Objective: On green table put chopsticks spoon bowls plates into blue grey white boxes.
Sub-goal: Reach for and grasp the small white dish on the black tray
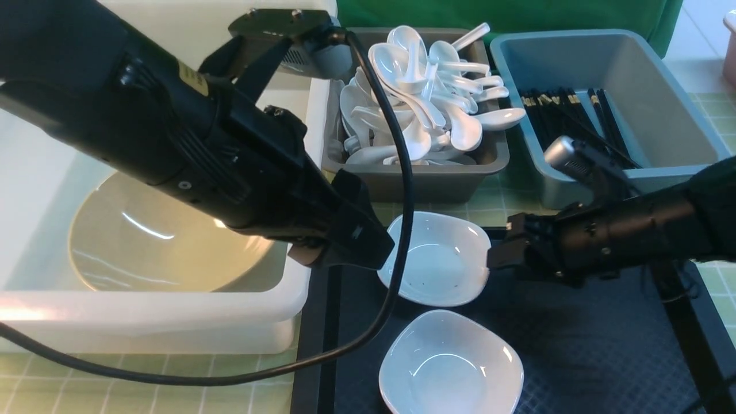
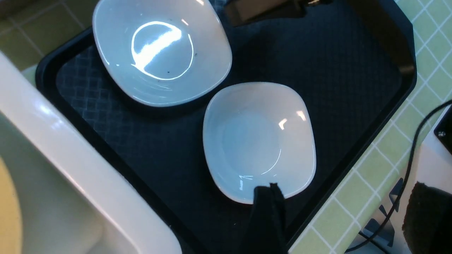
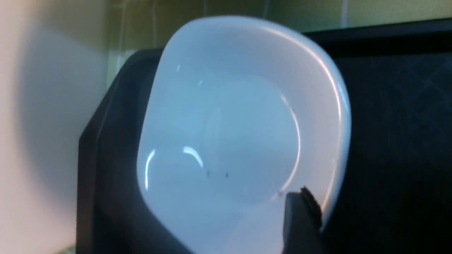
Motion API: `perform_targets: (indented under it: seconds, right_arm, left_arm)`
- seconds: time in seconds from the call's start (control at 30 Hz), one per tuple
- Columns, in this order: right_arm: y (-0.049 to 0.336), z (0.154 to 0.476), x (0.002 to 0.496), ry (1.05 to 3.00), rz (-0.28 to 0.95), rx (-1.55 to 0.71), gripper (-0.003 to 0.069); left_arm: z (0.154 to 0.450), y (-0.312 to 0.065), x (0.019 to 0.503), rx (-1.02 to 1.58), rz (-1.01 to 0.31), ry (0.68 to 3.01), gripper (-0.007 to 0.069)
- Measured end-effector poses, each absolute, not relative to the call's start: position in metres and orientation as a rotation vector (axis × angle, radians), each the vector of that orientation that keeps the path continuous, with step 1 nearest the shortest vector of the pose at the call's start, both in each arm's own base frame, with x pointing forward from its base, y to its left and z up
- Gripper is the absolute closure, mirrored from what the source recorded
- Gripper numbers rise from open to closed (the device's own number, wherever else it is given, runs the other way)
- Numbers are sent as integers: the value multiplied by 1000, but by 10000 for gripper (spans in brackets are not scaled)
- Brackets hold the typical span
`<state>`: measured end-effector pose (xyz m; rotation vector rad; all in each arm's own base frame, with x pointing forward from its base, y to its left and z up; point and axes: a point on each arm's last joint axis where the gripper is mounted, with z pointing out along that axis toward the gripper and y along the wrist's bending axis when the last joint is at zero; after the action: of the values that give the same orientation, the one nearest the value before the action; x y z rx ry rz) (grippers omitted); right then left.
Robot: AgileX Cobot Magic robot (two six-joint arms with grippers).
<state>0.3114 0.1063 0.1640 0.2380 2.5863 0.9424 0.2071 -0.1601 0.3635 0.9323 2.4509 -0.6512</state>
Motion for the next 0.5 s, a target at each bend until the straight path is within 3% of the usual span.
perform_targets:
  seconds: [0.3,0.43,0.5]
  right_arm:
    - [117,132,326,2492,1118,265,333]
    - [120,125,326,2482,1157,184,452]
    - [120,123,327,2483,1154,173,580]
  left_arm:
    - [363,-160,206,943,-652,2461,174]
    - [362,-159,205,954,-653,2475,174]
    - [362,-159,204,962,-654,2484,174]
